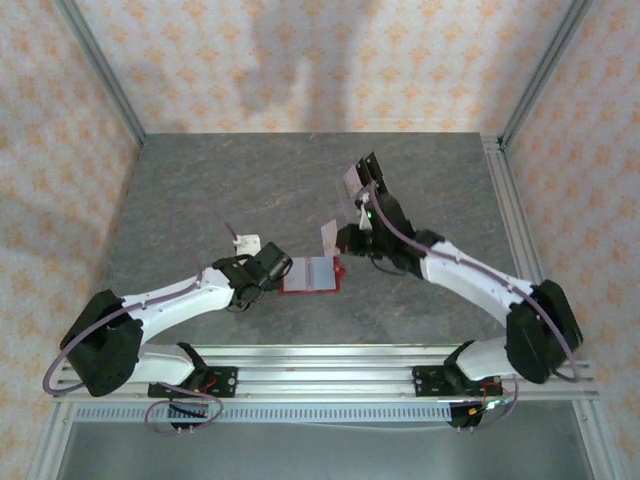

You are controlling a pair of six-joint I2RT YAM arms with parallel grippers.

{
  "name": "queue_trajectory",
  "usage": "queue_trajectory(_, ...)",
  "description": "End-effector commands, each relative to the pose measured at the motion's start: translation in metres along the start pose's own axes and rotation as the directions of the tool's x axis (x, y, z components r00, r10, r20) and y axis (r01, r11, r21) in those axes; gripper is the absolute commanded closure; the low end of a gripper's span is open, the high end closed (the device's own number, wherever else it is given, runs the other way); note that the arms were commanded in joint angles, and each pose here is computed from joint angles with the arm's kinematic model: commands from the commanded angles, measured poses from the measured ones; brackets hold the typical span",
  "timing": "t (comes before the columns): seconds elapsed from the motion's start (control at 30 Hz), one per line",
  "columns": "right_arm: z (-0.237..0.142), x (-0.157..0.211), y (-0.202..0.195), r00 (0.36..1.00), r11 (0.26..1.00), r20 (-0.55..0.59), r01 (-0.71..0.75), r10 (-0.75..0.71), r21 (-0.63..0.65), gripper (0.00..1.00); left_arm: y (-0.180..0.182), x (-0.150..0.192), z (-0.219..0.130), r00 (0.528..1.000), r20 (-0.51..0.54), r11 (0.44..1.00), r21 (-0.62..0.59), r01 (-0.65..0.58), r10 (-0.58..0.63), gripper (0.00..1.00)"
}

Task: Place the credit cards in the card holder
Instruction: Insert the credit card into the card slot.

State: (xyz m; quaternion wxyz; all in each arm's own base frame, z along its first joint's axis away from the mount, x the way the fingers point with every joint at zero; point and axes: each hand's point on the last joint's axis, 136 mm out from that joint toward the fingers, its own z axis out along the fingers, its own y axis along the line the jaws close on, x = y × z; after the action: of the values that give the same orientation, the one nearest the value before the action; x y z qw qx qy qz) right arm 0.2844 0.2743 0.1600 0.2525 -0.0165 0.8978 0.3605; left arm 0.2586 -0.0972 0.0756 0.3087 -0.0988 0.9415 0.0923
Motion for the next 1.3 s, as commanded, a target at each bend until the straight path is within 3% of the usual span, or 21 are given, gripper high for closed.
queue_trajectory(0.0,-0.003,-0.002,0.025,0.988,0.985,0.129,-0.068,0.089,-0.156,1.0,0.0,0.0,0.0,1.0,0.008,1.0,0.026,-0.004,0.003,0.0)
queue_trajectory(0.2,0.007,0.032,0.023,0.982,0.974,0.147,-0.083,0.115,-0.21,1.0,-0.013,0.004,0.004,1.0,-0.01,0.998,0.069,-0.005,0.005,0.0)
queue_trajectory(0.7,0.032,0.051,-0.003,0.986,0.982,0.119,-0.1,0.12,-0.158,1.0,-0.043,0.006,0.021,0.998,-0.028,0.996,0.072,-0.058,0.06,0.0)
queue_trajectory(1.27,0.047,0.065,-0.023,0.988,0.987,0.086,-0.117,0.126,-0.107,1.0,-0.051,0.012,0.031,0.997,-0.04,0.995,0.067,-0.069,0.071,0.0)
